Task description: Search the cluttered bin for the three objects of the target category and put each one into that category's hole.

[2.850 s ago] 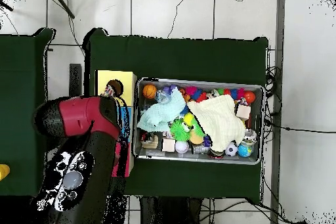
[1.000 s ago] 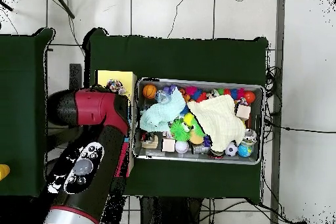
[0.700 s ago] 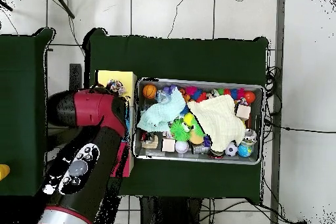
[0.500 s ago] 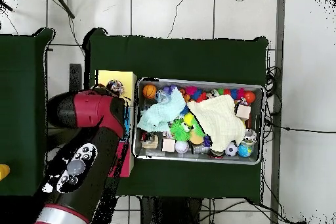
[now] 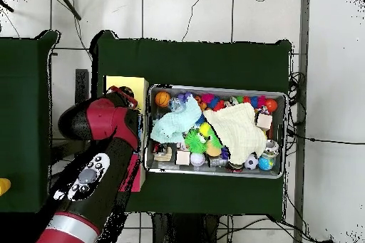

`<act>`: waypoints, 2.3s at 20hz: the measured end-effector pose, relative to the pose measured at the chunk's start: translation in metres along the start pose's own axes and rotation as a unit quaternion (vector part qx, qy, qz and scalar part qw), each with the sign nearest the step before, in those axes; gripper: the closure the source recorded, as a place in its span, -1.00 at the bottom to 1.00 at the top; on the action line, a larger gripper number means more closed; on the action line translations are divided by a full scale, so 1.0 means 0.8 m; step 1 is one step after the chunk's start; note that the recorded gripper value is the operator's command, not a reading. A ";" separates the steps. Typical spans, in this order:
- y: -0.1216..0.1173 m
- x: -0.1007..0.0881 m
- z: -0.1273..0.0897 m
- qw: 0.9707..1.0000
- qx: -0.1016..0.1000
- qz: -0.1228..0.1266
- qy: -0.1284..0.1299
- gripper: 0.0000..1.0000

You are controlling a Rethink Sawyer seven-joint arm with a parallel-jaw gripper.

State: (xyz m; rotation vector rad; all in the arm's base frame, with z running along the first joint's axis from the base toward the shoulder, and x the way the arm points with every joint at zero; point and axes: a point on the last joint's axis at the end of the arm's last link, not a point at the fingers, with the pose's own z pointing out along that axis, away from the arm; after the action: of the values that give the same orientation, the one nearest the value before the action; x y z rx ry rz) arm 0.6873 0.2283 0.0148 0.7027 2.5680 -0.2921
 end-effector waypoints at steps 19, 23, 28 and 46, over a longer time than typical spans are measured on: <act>-0.001 -0.004 0.003 1.000 -0.003 0.001 -0.006 -1.00; -0.004 -0.007 0.003 1.000 0.000 0.007 0.010 -1.00; -0.006 -0.008 0.000 0.999 0.007 0.015 0.046 -1.00; -0.003 -0.030 -0.050 0.990 0.007 0.027 0.139 -1.00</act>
State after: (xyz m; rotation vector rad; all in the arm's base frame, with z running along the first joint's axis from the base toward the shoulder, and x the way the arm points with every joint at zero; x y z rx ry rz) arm 0.6897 0.2285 0.0615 0.8698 2.8060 -0.2072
